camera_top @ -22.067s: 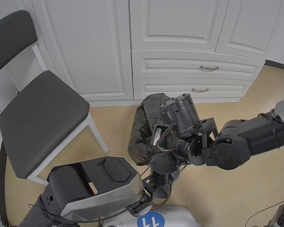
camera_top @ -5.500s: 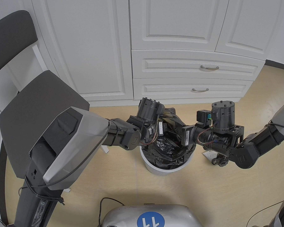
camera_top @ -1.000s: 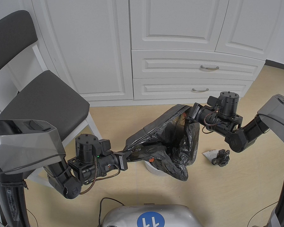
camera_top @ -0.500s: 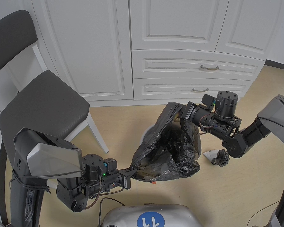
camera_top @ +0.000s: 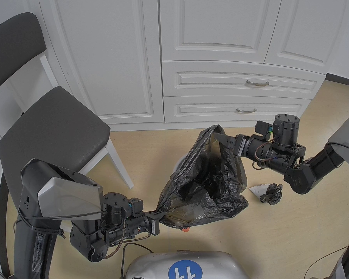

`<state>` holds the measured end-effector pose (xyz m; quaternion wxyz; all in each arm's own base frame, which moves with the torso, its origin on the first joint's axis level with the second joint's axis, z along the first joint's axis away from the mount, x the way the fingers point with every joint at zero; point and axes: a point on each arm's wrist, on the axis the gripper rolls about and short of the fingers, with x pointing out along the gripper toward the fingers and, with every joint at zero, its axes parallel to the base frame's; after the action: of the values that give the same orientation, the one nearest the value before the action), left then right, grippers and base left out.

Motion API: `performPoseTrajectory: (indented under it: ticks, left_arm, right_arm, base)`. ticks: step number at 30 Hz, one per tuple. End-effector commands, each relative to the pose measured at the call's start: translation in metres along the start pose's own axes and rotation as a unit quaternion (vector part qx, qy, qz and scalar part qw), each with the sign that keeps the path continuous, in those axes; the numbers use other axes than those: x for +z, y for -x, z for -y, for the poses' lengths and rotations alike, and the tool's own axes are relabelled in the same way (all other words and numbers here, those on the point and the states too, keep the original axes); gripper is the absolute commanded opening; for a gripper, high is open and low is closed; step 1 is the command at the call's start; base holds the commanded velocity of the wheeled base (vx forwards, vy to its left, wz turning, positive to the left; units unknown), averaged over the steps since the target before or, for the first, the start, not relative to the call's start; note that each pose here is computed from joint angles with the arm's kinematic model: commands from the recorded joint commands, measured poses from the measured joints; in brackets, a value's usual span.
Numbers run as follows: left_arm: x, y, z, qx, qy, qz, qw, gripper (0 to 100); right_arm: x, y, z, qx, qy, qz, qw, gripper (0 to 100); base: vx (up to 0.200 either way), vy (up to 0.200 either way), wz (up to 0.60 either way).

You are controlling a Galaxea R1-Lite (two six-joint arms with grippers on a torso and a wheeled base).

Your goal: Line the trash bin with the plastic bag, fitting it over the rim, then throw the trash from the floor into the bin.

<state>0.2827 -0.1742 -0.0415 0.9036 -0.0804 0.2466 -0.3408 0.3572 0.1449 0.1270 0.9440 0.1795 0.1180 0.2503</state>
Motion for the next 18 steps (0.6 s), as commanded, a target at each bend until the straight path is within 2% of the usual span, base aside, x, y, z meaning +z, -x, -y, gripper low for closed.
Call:
performPoseTrajectory:
  ticks: [1, 5, 7, 8, 12, 16, 18]
  left_arm:
    - [0.015, 0.005, 0.004, 0.001, -0.004, 0.025, 0.9997, 0]
    - [0.017, 0.007, 0.005, 0.004, -0.005, 0.029, 0.9996, 0]
    - [0.017, 0.007, 0.005, 0.004, -0.005, 0.029, 0.9996, 0]
    - [0.019, 0.007, 0.005, 0.014, -0.005, 0.034, 0.9993, 0]
    - [0.021, 0.008, 0.005, 0.016, -0.004, 0.039, 0.9991, 0]
    - [0.022, 0.009, 0.006, 0.016, -0.006, 0.041, 0.9990, 0]
    - [0.022, 0.009, 0.006, 0.016, -0.006, 0.041, 0.9990, 0]
  right_arm:
    - [0.027, 0.038, 0.009, -0.042, 0.045, -0.045, 0.9970, 100]
    - [0.028, 0.057, 0.025, -0.020, 0.059, -0.114, 0.9915, 100]
    - [0.028, 0.057, 0.025, -0.020, 0.059, -0.114, 0.9915, 100]
    - [0.017, 0.055, 0.044, -0.015, 0.079, -0.141, 0.9867, 100]
    - [0.002, 0.051, 0.062, -0.026, 0.094, -0.171, 0.9805, 100]
    - [-0.027, 0.034, 0.090, -0.037, 0.098, -0.210, 0.9720, 100]
    - [-0.033, 0.029, 0.094, -0.038, 0.095, -0.217, 0.9708, 100]
  base:
    - [0.000, 0.000, 0.00]
    - [0.000, 0.000, 0.00]
    - [0.000, 0.000, 0.00]
    - [0.000, 0.000, 0.00]
    - [0.000, 0.000, 0.00]
    - [0.000, 0.000, 0.00]
    - [0.000, 0.000, 0.00]
